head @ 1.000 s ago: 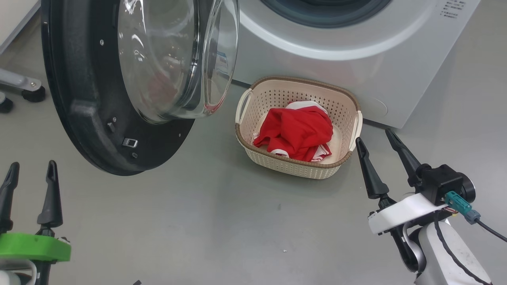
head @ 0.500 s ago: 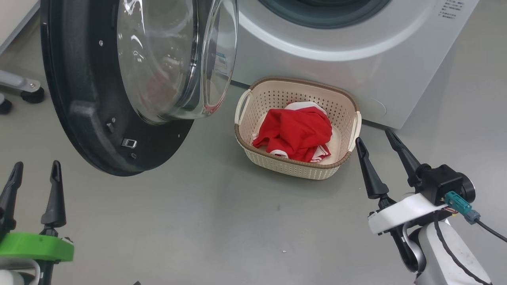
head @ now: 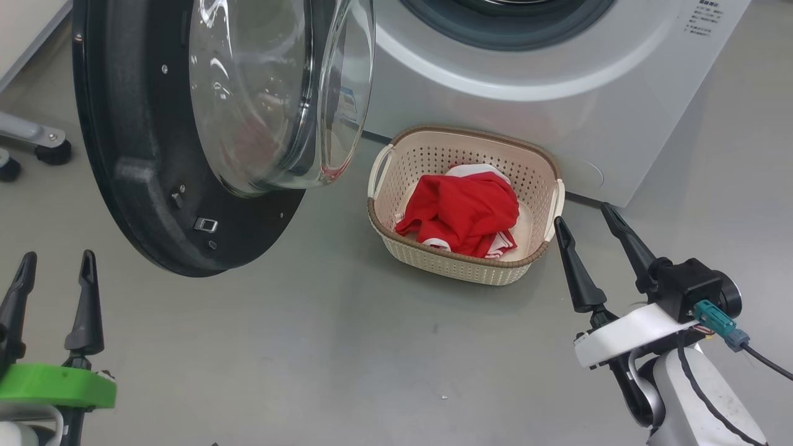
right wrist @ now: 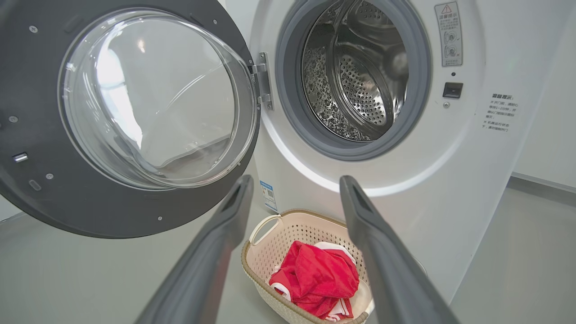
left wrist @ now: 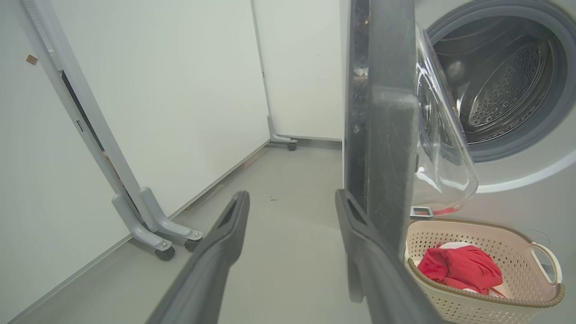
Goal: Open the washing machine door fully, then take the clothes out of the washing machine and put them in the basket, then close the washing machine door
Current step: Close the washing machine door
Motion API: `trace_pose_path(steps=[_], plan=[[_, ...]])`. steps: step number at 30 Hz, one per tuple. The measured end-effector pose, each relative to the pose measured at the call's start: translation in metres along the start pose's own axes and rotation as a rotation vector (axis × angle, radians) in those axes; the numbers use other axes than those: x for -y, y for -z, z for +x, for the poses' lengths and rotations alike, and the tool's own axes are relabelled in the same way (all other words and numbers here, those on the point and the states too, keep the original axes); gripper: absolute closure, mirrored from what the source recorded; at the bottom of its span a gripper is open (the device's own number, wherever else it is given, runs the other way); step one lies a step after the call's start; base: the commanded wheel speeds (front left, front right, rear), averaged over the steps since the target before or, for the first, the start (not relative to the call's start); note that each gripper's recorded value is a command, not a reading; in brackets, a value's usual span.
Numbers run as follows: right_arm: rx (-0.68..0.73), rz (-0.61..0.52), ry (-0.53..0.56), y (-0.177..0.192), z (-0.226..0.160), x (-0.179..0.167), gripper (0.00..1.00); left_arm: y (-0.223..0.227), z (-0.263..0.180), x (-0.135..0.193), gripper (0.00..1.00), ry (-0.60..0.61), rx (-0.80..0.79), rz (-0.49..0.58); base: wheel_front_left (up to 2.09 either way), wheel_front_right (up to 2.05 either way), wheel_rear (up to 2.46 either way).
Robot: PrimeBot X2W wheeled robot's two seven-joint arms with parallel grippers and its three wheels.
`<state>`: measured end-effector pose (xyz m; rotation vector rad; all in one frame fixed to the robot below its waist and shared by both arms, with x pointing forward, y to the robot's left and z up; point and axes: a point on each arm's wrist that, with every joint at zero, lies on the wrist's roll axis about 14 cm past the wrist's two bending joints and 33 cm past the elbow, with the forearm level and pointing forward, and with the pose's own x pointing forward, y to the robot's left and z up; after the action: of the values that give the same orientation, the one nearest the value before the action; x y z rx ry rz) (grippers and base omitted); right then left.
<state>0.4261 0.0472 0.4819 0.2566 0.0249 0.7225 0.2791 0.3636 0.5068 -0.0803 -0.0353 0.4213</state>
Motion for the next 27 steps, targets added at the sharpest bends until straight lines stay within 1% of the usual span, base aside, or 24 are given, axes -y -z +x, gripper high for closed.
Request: trace_pose_path(steps=[9,10,11,13,20,27], plan=[[-0.004,0.004,-0.001,0.0015,-0.0011,-0.0014,0.00,-0.0023,0.0011,0.0012,0.00,0.004,0.009,-0.001,0.00,0.00,0.00],[-0.004,0.004,-0.002,0.0017,-0.0011,-0.0014,0.00,-0.0020,0.0011,0.0012,0.01,0.002,0.009,-0.005,0.00,0.00,0.00],[-0.005,0.004,-0.001,0.0019,-0.0011,-0.0013,0.00,-0.0017,0.0011,0.0015,0.37,0.002,0.009,-0.008,0.00,0.00,0.00],[-0.006,0.005,-0.001,0.0025,-0.0010,-0.0011,0.00,-0.0013,0.0012,0.0018,1.00,0.001,0.008,-0.009,0.00,0.00,0.00],[-0.010,0.009,0.001,0.0049,-0.0006,0.0002,0.00,-0.0026,0.0023,0.0023,1.00,0.003,0.010,-0.009,0.00,0.00,0.00],[-0.017,0.014,0.002,0.0084,-0.0003,0.0020,0.00,-0.0083,0.0061,0.0033,1.00,0.024,0.018,0.020,0.00,0.00,0.00]])
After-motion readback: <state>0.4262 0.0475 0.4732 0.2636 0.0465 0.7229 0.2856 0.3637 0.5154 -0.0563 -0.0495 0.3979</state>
